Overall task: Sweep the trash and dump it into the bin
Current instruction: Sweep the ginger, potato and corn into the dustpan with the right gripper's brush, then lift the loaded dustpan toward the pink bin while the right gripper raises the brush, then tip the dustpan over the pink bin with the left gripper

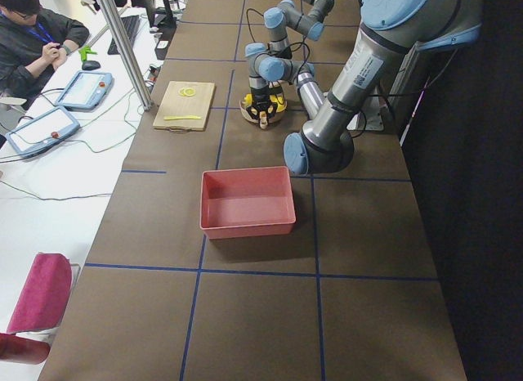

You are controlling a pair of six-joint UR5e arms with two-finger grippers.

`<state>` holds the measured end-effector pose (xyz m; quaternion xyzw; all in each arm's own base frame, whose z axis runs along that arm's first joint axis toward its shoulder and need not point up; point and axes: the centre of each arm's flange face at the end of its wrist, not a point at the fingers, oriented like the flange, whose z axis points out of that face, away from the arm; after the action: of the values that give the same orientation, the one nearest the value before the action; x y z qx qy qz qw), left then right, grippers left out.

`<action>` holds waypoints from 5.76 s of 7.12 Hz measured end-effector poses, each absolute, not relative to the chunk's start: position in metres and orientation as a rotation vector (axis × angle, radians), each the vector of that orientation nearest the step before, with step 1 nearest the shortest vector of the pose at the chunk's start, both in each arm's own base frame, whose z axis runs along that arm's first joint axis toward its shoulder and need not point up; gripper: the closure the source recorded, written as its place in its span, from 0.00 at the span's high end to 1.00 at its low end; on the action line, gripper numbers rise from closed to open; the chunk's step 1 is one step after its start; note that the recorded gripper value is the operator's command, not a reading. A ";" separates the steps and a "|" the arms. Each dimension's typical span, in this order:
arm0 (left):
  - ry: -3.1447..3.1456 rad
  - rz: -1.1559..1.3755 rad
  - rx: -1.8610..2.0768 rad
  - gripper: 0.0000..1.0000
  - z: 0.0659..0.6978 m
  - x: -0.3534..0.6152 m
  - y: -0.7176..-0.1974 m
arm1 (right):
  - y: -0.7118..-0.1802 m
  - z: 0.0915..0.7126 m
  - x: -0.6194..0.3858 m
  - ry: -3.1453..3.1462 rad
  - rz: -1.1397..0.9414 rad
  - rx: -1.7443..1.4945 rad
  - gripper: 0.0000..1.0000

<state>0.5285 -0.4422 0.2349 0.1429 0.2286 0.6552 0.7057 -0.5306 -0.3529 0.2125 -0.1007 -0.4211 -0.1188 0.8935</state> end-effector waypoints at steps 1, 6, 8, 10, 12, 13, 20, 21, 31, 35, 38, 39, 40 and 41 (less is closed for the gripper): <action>0.509 1.455 0.318 0.00 0.235 0.529 -0.442 | -0.355 0.204 -0.541 -0.874 -0.245 -0.211 0.00; 0.555 1.411 0.360 0.00 0.233 0.529 -0.444 | -0.367 0.184 -0.544 -0.901 -0.231 -0.193 0.00; 0.656 1.392 0.349 0.00 0.245 0.529 -0.439 | -0.384 0.175 -0.518 -0.928 -0.201 -0.168 0.00; 0.748 1.388 0.373 0.00 0.262 0.523 -0.442 | -0.403 0.167 -0.492 -0.957 -0.174 -0.167 0.00; 0.823 1.394 0.378 0.00 0.263 0.522 -0.441 | -0.416 0.161 -0.472 -0.979 -0.151 -0.157 0.00; 0.866 1.388 0.386 0.00 0.258 0.520 -0.440 | -0.421 0.158 -0.458 -0.987 -0.138 -0.153 0.00; 1.018 1.210 0.524 0.00 0.237 0.399 -0.473 | -0.426 0.162 -0.288 -0.902 0.060 -0.129 0.00; 1.038 1.164 0.536 0.00 0.240 0.358 -0.474 | -0.431 0.169 -0.274 -0.896 0.069 -0.115 0.00; 0.932 0.762 0.514 0.00 0.442 0.018 -0.386 | -0.473 0.402 -0.104 -0.716 -0.174 -0.091 0.00; 0.797 0.773 0.457 0.00 0.510 -0.018 -0.359 | -0.436 0.471 -0.101 -0.726 -0.111 -0.205 0.00; 0.625 0.821 0.400 0.00 0.536 -0.030 -0.347 | -0.417 0.484 -0.138 -0.756 -0.027 -0.223 0.00; 0.577 0.844 0.385 0.00 0.539 -0.029 -0.347 | -0.412 0.492 -0.145 -0.770 0.003 -0.210 0.00; 0.529 0.872 0.359 0.00 0.538 -0.023 -0.349 | -0.406 0.503 -0.146 -0.773 0.019 -0.214 0.01; 0.478 0.900 0.313 0.00 0.533 -0.017 -0.351 | -0.402 0.511 -0.147 -0.770 0.024 -0.224 0.01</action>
<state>-0.0165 -0.3512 0.5325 0.1491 0.2276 0.4291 0.8613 -0.1474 -0.4022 0.5111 -0.1089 -0.3748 0.0119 0.9206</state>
